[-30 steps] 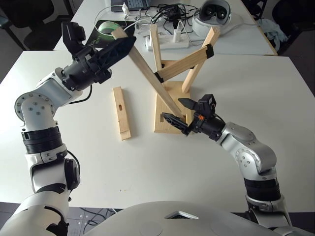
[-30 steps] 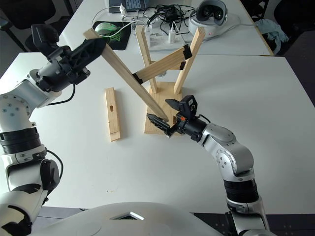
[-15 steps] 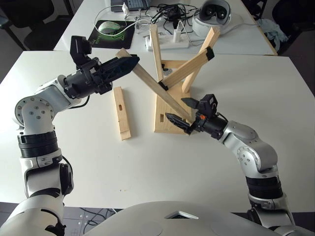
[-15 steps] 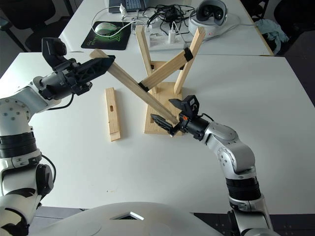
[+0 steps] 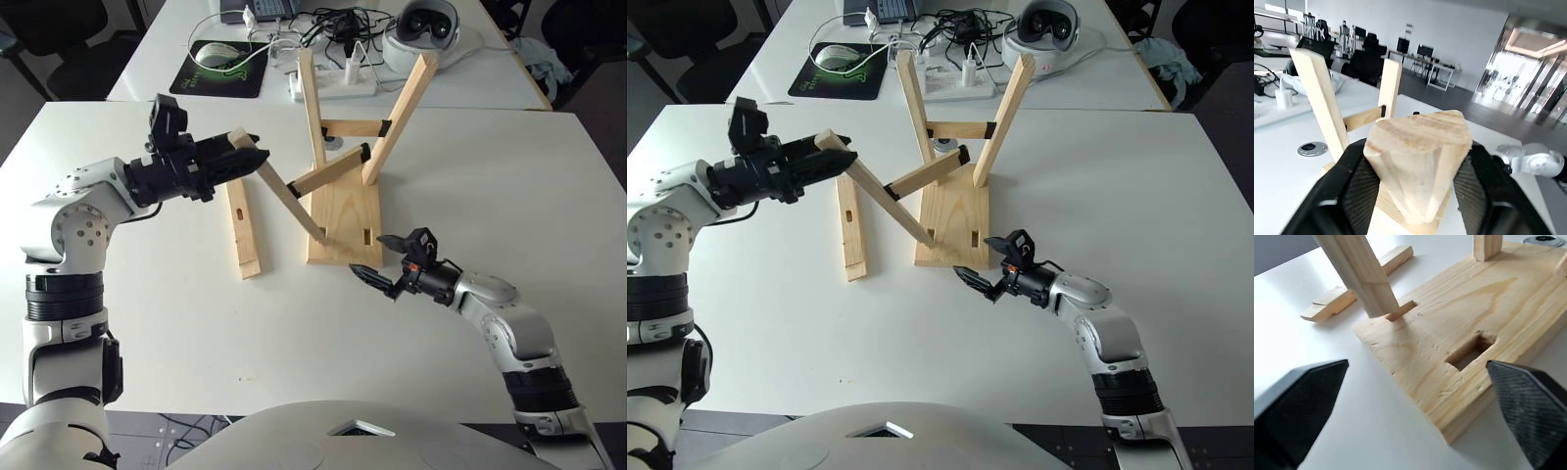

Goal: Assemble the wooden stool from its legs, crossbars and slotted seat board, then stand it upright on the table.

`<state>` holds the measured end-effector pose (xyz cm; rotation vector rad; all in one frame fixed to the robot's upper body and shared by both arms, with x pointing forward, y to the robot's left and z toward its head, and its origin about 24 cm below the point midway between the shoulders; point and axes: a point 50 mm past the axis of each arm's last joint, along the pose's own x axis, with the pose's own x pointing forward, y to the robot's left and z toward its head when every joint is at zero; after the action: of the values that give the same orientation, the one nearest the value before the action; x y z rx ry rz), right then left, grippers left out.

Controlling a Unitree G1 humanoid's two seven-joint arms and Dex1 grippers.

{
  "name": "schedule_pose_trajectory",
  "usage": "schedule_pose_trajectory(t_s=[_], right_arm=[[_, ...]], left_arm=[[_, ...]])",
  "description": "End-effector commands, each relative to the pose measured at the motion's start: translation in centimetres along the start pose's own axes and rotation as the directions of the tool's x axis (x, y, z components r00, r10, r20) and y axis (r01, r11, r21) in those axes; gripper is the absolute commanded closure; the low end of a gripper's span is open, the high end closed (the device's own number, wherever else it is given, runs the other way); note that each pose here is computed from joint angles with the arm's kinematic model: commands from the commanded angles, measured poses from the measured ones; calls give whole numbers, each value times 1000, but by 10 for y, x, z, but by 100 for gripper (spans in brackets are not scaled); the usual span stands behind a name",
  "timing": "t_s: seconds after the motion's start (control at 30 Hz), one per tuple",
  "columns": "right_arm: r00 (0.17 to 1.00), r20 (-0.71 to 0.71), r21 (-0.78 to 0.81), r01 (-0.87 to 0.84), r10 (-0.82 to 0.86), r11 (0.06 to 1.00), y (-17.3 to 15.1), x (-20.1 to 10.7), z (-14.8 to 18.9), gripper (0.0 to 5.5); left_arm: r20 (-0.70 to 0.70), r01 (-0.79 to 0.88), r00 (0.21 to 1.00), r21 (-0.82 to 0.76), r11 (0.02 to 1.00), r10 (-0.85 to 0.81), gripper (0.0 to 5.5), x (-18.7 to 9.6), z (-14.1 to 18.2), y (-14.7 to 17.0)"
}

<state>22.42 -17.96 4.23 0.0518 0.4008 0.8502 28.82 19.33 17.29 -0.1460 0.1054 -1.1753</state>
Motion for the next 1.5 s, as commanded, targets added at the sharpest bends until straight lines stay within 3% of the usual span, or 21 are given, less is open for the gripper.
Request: schedule_pose_trajectory(t_s=[0.03, 0.47, 1.5], right_arm=[[1000, 4, 14, 10, -10, 1000, -3, -2, -3, 27], [999, 32, 35, 9, -10, 999, 8, 0, -8, 27], [996, 70, 92, 46, -53, 995, 36, 6, -17, 27]], left_arm=[[-100, 28, 995, 61, 998, -22, 342, 2, -4, 2], [-251, 165, 961, 183, 969, -116, 342, 14, 16, 12], [-517, 438, 808, 207, 875, -283, 342, 43, 56, 24]])
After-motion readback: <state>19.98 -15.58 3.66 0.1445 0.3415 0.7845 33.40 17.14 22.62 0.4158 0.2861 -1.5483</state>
